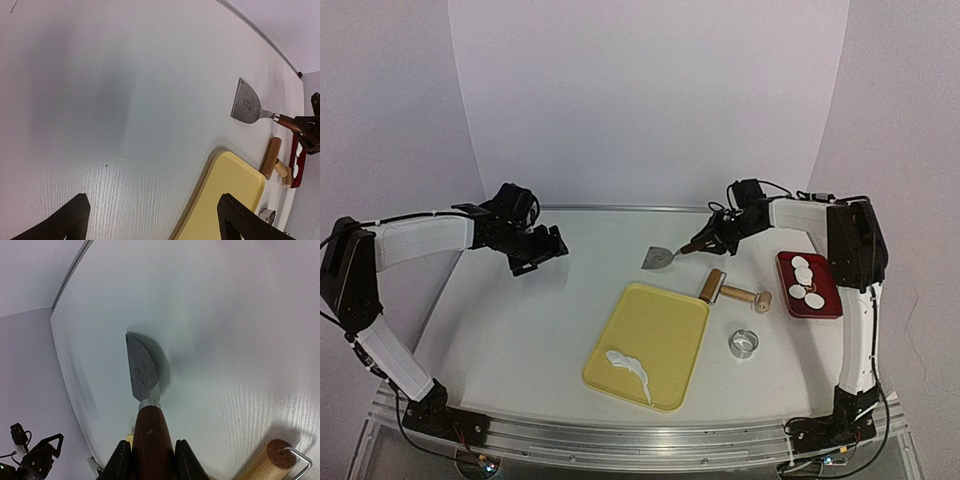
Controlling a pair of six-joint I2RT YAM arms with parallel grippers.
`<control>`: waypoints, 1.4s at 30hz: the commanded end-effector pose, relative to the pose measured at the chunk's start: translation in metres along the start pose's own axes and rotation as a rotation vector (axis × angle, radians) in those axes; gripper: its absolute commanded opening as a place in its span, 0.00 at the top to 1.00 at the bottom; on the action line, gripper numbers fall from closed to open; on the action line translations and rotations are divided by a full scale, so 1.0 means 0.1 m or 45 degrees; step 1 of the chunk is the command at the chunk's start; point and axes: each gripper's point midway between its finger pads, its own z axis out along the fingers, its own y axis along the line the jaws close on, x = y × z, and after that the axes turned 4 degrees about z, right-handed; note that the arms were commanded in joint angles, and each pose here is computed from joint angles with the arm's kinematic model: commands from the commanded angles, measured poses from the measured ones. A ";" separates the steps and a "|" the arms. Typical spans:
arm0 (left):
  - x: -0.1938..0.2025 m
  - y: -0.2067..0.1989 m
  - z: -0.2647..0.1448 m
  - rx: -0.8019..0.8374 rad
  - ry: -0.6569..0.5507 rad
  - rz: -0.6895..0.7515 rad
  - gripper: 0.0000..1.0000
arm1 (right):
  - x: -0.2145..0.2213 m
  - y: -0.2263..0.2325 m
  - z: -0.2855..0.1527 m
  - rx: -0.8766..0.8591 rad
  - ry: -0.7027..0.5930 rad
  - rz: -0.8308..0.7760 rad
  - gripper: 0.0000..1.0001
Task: Roll out the dumpling wrappers from the dough
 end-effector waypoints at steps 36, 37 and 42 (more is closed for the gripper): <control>-1.02 0.87 -2.25 -0.437 -0.949 -0.037 0.00 | -0.06 0.21 -3.30 0.589 -1.459 -0.862 0.02; -1.00 0.89 -2.28 -0.440 -0.958 -0.030 0.01 | -0.01 0.16 -3.32 0.587 -1.465 -0.868 0.02; -0.81 1.01 -2.21 -0.445 -0.926 -0.037 0.01 | 0.19 -0.16 -3.32 0.604 -1.469 -0.803 0.02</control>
